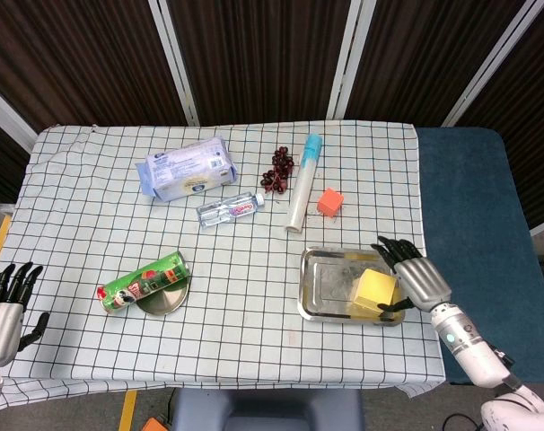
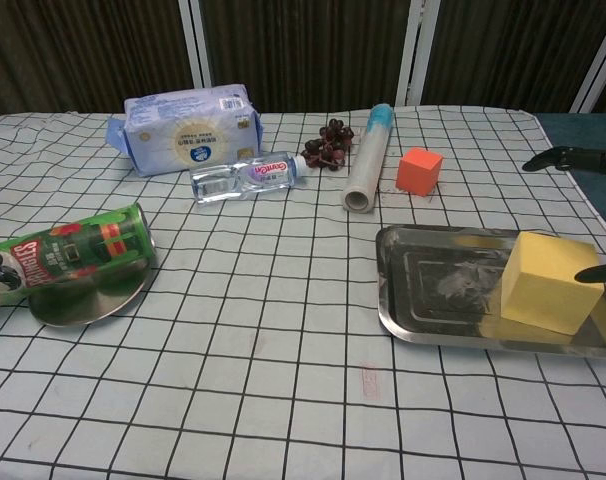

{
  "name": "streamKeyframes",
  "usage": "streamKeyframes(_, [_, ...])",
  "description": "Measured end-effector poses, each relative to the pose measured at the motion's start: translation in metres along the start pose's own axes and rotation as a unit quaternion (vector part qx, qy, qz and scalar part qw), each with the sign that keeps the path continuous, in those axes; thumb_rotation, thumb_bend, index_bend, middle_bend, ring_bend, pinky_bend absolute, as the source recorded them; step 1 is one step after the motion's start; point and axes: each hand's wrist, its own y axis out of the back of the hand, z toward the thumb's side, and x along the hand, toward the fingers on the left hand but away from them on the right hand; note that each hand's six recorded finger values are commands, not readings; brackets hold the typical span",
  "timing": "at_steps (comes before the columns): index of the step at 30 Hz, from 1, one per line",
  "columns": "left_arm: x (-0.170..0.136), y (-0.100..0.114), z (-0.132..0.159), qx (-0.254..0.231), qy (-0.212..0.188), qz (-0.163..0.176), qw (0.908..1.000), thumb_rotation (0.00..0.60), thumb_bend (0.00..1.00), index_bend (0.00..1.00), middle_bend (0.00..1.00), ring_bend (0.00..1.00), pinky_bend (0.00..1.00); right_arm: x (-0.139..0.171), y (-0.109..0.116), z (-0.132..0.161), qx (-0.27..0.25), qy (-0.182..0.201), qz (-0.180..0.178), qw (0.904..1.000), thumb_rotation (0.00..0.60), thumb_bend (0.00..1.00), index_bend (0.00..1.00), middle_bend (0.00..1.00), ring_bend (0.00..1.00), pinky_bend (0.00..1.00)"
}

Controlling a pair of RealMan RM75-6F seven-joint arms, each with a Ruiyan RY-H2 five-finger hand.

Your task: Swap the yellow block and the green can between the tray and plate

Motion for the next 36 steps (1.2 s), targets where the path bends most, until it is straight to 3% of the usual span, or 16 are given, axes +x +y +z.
streamKeyframes(8, [0.001, -0.001, -0.003, -0.003, 0.004, -0.003, 1.0000, 0.600, 0.38, 0.10, 0.10, 0.00, 0.15, -0.024, -0.014, 0.011, -0.008, -0.008, 0.042, 0.9991, 0.600, 0.01, 0.12, 0.16, 0.20, 0.18])
streamKeyframes(13, [0.001, 0.000, -0.007, -0.005, 0.012, -0.003, 0.9999, 0.600, 0.38, 0.11, 0.10, 0.00, 0.15, -0.029, -0.019, 0.012, -0.003, -0.013, 0.052, 0.9986, 0.600, 0.01, 0.20, 0.24, 0.29, 0.34])
streamKeyframes(19, [0.001, 0.000, -0.009, -0.007, 0.015, -0.005, 0.9999, 0.600, 0.38, 0.12, 0.10, 0.00, 0.15, -0.036, -0.024, 0.013, 0.003, -0.023, 0.055, 0.9982, 0.600, 0.01, 0.32, 0.36, 0.42, 0.46])
streamKeyframes(28, [0.001, 0.000, -0.009, -0.009, 0.016, -0.006, 0.9998, 0.600, 0.38, 0.12, 0.10, 0.00, 0.15, -0.043, -0.022, 0.012, 0.011, -0.028, 0.033, 0.9990, 0.600, 0.04, 0.68, 0.61, 0.72, 0.72])
streamKeyframes(32, [0.001, -0.002, -0.008, -0.008, 0.014, -0.009, 0.9998, 0.600, 0.38, 0.12, 0.10, 0.00, 0.15, -0.046, -0.014, 0.020, 0.008, -0.017, 0.011, 0.9998, 0.600, 0.12, 0.73, 0.65, 0.76, 0.76])
streamKeyframes(36, [0.002, -0.004, -0.006, -0.006, 0.013, -0.017, 0.9998, 0.600, 0.37, 0.12, 0.10, 0.00, 0.15, -0.054, -0.001, 0.046, 0.007, 0.021, -0.009, 0.9997, 0.600, 0.13, 0.75, 0.66, 0.77, 0.77])
